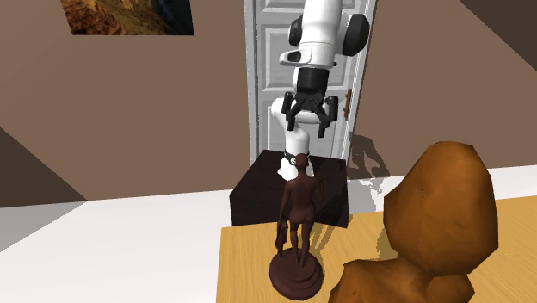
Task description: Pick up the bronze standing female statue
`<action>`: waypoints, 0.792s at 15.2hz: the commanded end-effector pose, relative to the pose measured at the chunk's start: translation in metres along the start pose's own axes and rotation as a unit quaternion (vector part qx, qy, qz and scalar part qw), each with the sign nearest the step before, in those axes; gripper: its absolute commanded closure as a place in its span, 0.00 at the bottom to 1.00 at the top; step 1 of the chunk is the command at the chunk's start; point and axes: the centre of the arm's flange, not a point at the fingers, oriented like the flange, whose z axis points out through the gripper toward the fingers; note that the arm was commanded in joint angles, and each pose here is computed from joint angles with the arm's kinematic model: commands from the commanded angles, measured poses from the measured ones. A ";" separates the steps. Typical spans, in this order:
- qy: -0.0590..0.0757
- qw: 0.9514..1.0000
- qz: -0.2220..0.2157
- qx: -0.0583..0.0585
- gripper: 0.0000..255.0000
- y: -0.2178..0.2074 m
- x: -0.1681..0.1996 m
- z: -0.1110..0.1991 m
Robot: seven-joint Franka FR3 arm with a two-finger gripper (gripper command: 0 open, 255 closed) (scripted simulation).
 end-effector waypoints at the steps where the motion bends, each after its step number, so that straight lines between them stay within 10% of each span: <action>1: 0.003 0.999 0.033 0.006 0.00 -0.014 0.003 0.022; 12: 0.013 0.990 0.137 0.024 0.00 -0.065 0.018 0.109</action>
